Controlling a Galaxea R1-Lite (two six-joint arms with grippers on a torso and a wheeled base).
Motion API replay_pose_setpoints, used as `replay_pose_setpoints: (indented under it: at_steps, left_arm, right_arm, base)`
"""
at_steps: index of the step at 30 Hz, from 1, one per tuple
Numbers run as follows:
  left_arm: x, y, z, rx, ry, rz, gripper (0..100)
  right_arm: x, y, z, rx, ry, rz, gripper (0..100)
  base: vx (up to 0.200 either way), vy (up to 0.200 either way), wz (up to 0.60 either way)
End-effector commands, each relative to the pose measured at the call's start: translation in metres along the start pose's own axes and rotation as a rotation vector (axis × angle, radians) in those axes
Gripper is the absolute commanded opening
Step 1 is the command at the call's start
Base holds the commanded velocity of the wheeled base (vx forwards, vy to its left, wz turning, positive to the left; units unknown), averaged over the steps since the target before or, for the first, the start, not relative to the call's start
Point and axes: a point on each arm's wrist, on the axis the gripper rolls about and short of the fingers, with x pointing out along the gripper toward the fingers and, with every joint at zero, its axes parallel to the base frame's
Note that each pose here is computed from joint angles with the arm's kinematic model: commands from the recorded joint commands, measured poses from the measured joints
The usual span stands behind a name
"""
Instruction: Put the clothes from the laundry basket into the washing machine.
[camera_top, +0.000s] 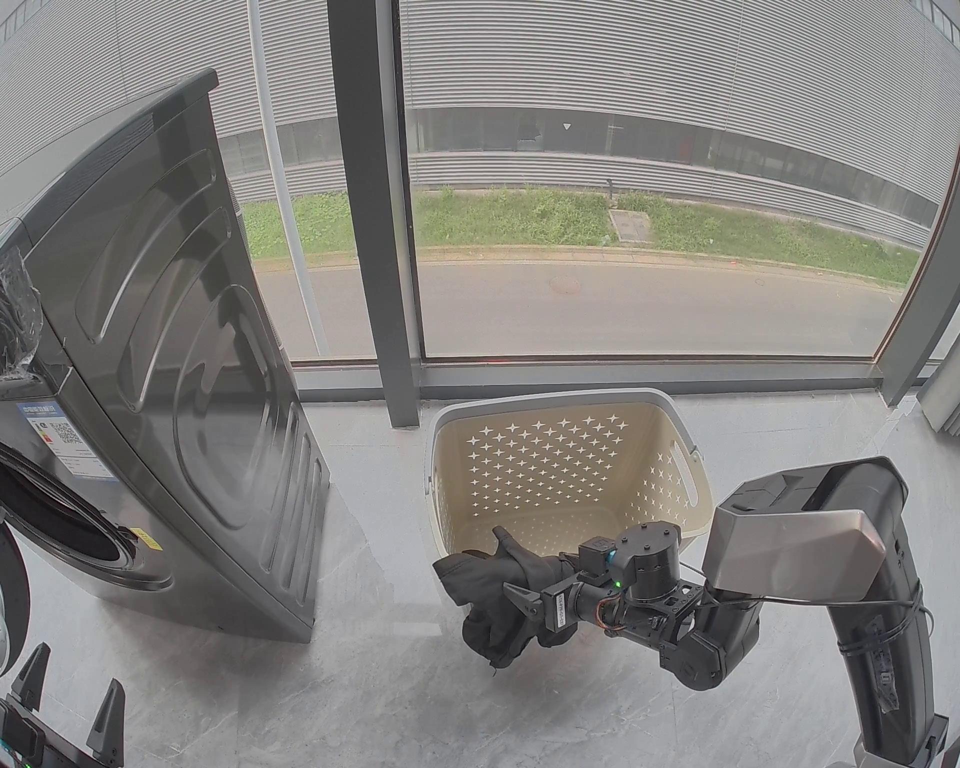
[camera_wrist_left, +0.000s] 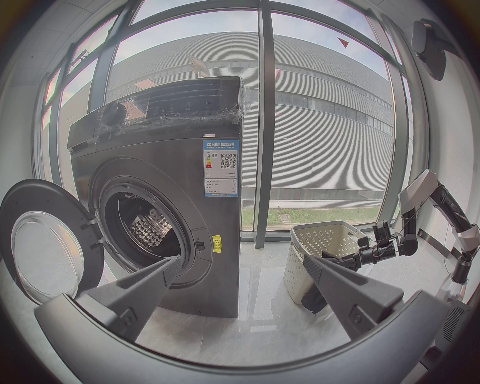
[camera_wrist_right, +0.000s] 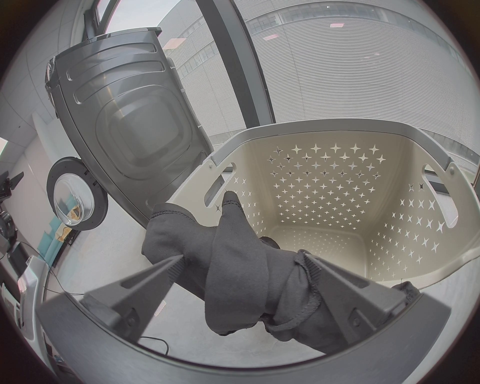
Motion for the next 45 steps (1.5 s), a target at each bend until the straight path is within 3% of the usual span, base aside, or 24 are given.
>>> replay_pose_setpoints:
  at_steps: [1, 16, 23, 26, 28, 32, 33, 34, 37, 45]
  left_arm:
    - [0.000, 0.000, -0.005, 0.001, 0.000, 0.000, 100]
    - [0.000, 0.000, -0.005, 0.001, 0.000, 0.000, 100]
    - [0.000, 0.000, -0.005, 0.001, 0.000, 0.000, 100]
    - [0.000, 0.000, -0.005, -0.001, 0.000, 0.000, 100]
    - [0.000, 0.000, -0.005, -0.001, 0.000, 0.000, 100]
    - [0.000, 0.000, -0.005, -0.001, 0.000, 0.000, 100]
    - [0.000, 0.000, -0.005, -0.001, 0.000, 0.000, 100]
    - [0.000, 0.000, -0.005, -0.001, 0.000, 0.000, 100]
    - [0.000, 0.000, -0.005, -0.001, 0.000, 0.000, 100]
    - [0.000, 0.000, -0.005, 0.006, 0.001, 0.002, 100]
  right_arm:
    - [0.002, 0.000, -0.004, -0.001, 0.009, 0.001, 0]
    - [0.001, 0.002, 0.013, 0.001, -0.055, 0.008, 0]
    - [-0.033, 0.012, 0.049, 0.007, -0.128, 0.016, 0]
    - [-0.058, 0.017, 0.076, 0.021, -0.201, 0.024, 0]
    - [-0.065, 0.017, 0.082, 0.023, -0.218, 0.025, 0]
    - [-0.109, 0.019, 0.119, 0.025, -0.349, -0.003, 0]
    - [-0.109, 0.019, 0.119, 0.025, -0.349, -0.003, 0]
    - [-0.125, 0.014, 0.132, 0.024, -0.398, -0.024, 0]
    - [-0.148, 0.001, 0.143, 0.031, -0.453, -0.093, 0]
    - [-0.193, -0.035, 0.152, 0.051, -0.554, -0.250, 0]
  base:
    - [0.000, 0.000, 0.00]
    - [0.000, 0.000, 0.00]
    - [0.000, 0.000, 0.00]
    - [0.000, 0.000, 0.00]
    - [0.000, 0.000, 0.00]
    - [0.000, 0.000, 0.00]
    - [0.000, 0.000, 0.00]
    - [0.000, 0.000, 0.00]
    - [0.000, 0.000, 0.00]
    - [0.000, 0.000, 0.00]
